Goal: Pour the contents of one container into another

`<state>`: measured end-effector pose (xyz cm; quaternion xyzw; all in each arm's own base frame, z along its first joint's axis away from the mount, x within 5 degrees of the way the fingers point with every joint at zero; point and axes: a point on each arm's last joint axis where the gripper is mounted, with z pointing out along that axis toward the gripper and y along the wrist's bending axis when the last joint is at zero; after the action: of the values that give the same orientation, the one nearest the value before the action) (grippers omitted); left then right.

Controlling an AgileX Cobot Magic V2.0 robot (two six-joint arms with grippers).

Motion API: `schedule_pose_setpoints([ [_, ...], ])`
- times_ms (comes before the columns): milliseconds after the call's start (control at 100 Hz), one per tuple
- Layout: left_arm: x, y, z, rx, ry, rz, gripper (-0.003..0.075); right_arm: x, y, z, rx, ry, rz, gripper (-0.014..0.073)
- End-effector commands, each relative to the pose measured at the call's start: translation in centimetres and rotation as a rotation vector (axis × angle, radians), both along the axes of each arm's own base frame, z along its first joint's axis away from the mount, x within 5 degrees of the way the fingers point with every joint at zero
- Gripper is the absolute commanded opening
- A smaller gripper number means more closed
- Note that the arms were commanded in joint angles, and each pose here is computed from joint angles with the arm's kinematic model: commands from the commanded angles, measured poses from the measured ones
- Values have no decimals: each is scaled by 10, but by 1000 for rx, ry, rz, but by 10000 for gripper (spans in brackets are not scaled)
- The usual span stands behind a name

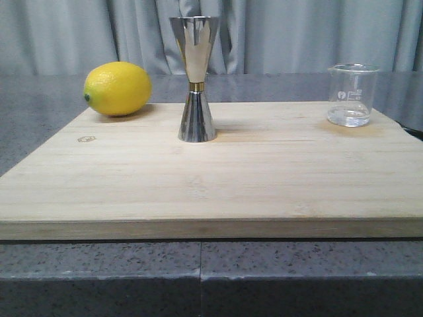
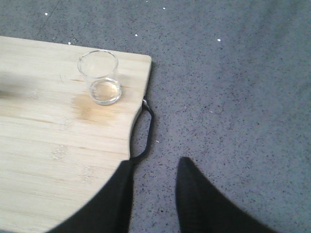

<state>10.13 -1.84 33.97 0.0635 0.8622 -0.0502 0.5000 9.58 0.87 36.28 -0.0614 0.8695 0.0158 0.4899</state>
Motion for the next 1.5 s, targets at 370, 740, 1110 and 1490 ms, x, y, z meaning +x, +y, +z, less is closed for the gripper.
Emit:
schedule_pose_setpoints([
  [370,3,0,14,-27,-100,5,-19,2,-1,14,0,-103,-14,-72],
  [740,-20,13,-40,-44,-318,106,-19,2,-1,14,0,-103,-14,-71],
  [1110,-40,15,-120,-70,-549,116,-19,2,-1,14,0,-103,-14,-72],
  [1490,-47,16,-128,-79,-680,128,-19,2,-1,14,1,-105,-14,-71],
])
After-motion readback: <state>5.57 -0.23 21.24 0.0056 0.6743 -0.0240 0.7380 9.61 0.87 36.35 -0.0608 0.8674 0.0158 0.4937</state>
